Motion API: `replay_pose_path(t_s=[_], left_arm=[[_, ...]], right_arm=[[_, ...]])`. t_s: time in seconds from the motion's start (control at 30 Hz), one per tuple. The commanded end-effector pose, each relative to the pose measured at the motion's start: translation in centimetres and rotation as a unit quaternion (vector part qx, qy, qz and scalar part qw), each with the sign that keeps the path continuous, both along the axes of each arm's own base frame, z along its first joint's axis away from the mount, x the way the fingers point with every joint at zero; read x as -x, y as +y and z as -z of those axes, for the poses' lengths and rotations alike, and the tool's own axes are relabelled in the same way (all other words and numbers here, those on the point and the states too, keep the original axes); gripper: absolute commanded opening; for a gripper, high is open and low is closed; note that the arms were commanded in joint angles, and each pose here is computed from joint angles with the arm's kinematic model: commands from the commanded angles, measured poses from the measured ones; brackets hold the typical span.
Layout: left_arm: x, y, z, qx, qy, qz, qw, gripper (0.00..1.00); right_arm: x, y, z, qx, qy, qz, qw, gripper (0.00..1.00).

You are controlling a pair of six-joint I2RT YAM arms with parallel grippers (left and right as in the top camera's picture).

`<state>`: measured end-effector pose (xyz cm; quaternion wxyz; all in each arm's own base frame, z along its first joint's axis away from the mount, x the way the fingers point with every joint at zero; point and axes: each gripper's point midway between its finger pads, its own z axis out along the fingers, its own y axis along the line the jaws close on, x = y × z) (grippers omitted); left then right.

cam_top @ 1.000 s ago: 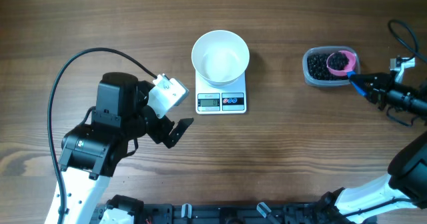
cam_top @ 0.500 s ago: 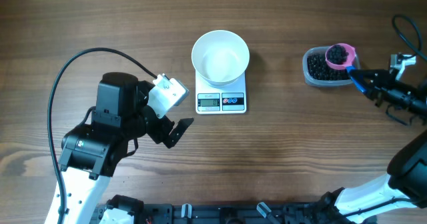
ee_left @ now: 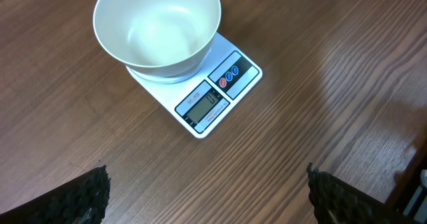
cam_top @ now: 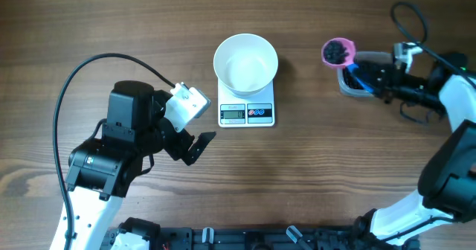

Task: Scoop item into bowl and weigh 150g on scale
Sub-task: 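Lift the filled scoop out of the tub with the right gripper, then carry the scoop over the white bowl with the right gripper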

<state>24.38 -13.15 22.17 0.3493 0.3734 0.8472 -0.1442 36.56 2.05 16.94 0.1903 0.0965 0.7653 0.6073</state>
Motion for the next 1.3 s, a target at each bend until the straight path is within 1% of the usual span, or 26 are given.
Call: replay_pose_path(t_s=[0.0, 0.4, 0.5, 0.53, 0.57, 0.63, 0.7, 0.83, 1.07, 1.27], left_arm=[[-0.3, -0.1, -1.0, 0.009, -0.009, -0.002, 1.000, 1.00], [-0.3, -0.1, -1.0, 0.009, -0.009, -0.002, 1.000, 1.00], [-0.3, -0.1, -1.0, 0.009, -0.009, -0.002, 1.000, 1.00], [-0.3, -0.1, -1.0, 0.009, -0.009, -0.002, 1.000, 1.00], [-0.3, -0.1, -1.0, 0.009, -0.009, -0.002, 1.000, 1.00], [-0.3, -0.1, -1.0, 0.009, -0.009, -0.002, 1.000, 1.00], [-0.3, -0.1, -1.0, 0.009, -0.009, -0.002, 1.000, 1.00], [-0.3, -0.1, -1.0, 0.009, -0.009, -0.002, 1.000, 1.00], [-0.3, -0.1, -1.0, 0.009, -0.009, -0.002, 1.000, 1.00], [-0.3, -0.1, -1.0, 0.009, -0.009, -0.002, 1.000, 1.00]], right_arm=[[-0.4, 2.7, -0.8, -0.037, 0.007, -0.032, 0.999, 0.04], [-2.6, 12.0, -2.1, -0.030, -0.012, -0.132, 0.991, 0.04], [-3.4, 14.0, -1.1, 0.018, -0.035, -0.130, 0.991, 0.04], [-3.6, 14.4, -0.8, 0.035, -0.049, -0.129, 0.990, 0.04], [-3.8, 15.0, -0.5, 0.055, -0.080, -0.134, 0.986, 0.04], [-3.9, 15.6, -0.1, 0.076, -0.103, -0.138, 0.982, 0.04], [-3.7, 16.7, 0.4, 0.106, -0.148, -0.154, 0.971, 0.04], [-3.7, 17.9, 1.1, 0.145, -0.201, -0.170, 0.954, 0.04], [-4.0, 19.1, 2.1, 0.213, -0.236, -0.170, 0.933, 0.05], [-4.6, 18.6, 0.9, 0.261, -0.250, -0.142, 0.922, 0.05]])
